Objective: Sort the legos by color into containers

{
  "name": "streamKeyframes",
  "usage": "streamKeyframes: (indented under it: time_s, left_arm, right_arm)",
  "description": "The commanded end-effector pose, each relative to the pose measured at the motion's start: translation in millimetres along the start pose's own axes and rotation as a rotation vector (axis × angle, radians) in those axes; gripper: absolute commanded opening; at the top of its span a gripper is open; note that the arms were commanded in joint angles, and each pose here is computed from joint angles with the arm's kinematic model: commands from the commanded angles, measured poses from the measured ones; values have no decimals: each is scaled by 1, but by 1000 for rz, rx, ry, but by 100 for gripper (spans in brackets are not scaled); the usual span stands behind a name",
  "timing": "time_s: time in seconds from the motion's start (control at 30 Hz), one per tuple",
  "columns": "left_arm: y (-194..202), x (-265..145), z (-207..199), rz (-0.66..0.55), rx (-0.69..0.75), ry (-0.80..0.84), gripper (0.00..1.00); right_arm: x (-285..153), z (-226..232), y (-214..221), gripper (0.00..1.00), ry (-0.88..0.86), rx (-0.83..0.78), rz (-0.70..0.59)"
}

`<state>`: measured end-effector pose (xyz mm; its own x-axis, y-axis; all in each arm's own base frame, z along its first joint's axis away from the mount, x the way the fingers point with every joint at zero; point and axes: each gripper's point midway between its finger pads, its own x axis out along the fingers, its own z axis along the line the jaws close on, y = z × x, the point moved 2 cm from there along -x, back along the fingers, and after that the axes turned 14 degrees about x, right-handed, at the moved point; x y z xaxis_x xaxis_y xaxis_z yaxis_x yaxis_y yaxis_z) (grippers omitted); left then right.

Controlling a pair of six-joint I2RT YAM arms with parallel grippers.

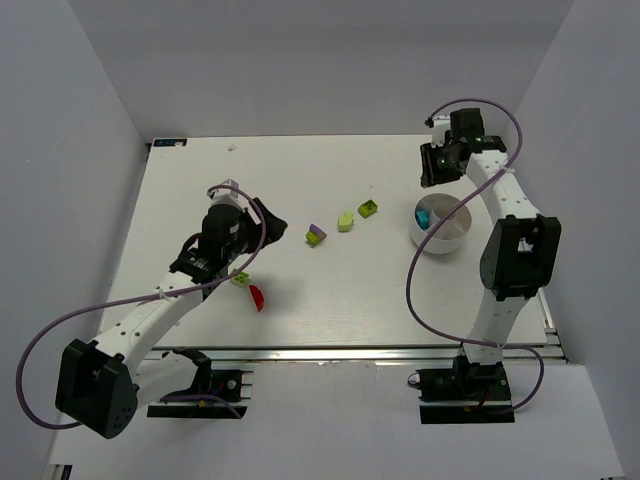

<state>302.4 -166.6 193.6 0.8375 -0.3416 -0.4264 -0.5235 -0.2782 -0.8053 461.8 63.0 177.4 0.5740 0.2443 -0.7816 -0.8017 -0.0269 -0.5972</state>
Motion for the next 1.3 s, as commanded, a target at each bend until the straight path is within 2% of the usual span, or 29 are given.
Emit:
streamKeyframes:
  time_s: [0.0, 0.4, 0.6, 0.73, 1.0, 1.1, 1.23, 1.27]
  left_arm:
    - [-3, 0, -4, -11, -8, 24, 83]
    - [-2, 2, -3, -6, -7, 23, 83]
    - [-3, 5, -8, 0, 2, 45, 83]
    - [0, 6, -14, 19, 11, 87, 83]
    - [-2, 11, -23, 22, 28, 128, 83]
    - [-1, 16, -29, 31, 43, 143, 82]
    - [-9, 28, -48, 36, 115, 161, 81]
    - [-1, 38, -53, 67, 139, 163, 80]
  right_arm:
    - [-1, -4, 6, 0, 20, 42, 13]
    - [2, -17, 23, 1, 55, 44, 62]
    - [6, -22, 27, 14, 59, 48, 75]
    - [9, -28, 26, 29, 71, 45, 76]
    - [7, -31, 27, 39, 62, 46, 87]
    - [0, -29, 22, 52, 51, 37, 71]
    - [-11, -24, 12, 62, 30, 22, 43]
    - [-14, -24, 9, 64, 26, 16, 30]
